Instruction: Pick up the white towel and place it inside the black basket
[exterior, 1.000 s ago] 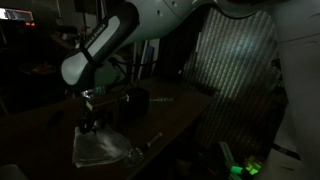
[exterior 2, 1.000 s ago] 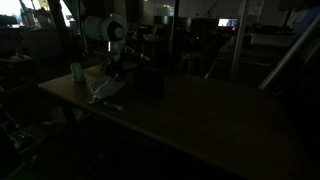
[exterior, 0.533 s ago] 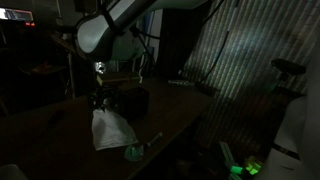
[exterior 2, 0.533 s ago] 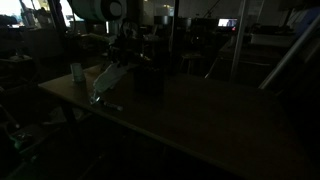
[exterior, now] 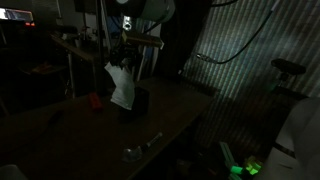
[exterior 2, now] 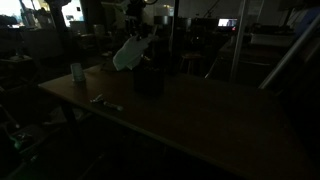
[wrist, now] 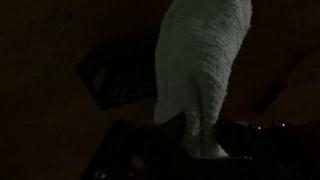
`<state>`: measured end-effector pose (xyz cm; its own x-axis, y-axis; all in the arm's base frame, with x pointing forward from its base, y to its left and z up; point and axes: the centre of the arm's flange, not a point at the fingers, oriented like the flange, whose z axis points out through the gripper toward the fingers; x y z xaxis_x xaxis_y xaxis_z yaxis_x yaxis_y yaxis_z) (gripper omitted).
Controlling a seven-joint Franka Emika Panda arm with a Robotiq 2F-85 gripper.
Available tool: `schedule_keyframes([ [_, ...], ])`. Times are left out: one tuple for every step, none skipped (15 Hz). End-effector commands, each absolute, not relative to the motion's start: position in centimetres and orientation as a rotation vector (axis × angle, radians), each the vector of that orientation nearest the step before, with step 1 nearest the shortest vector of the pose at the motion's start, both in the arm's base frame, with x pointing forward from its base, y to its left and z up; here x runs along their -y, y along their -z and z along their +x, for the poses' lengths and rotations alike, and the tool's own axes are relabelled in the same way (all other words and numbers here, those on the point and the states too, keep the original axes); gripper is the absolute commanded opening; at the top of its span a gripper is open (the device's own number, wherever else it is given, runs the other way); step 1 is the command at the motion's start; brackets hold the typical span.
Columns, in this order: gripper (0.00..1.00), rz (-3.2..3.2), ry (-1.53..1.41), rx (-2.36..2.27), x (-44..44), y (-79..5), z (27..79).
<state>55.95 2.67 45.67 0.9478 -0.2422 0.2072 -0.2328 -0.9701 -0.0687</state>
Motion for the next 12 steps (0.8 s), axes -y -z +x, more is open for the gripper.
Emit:
schedule_keyframes([
  [0.05,-3.100,0.497,-0.485,0.0,-48.7,57.2],
  [0.05,-3.113,0.530,-0.501,0.3,-49.1,57.5],
  [0.05,-3.134,0.564,-0.518,0.7,-49.3,57.9],
  [0.05,-3.159,0.586,-0.522,0.8,-49.2,58.3],
  [0.05,-3.185,0.598,-0.519,0.8,-48.9,58.7],
  [0.05,-3.214,0.606,-0.515,0.9,-48.4,59.1],
  [0.05,-3.230,0.605,-0.507,0.8,-47.8,59.5],
  [0.05,-3.248,0.601,-0.504,0.8,-47.0,59.7],
  [0.05,-3.262,0.593,-0.502,0.9,-46.2,60.0],
  [0.05,-3.269,0.580,-0.502,0.9,-45.4,60.2],
  [0.05,-3.274,0.565,-0.504,1.0,-44.4,60.4],
  [0.05,-3.275,0.548,-0.503,1.0,-43.6,60.5],
])
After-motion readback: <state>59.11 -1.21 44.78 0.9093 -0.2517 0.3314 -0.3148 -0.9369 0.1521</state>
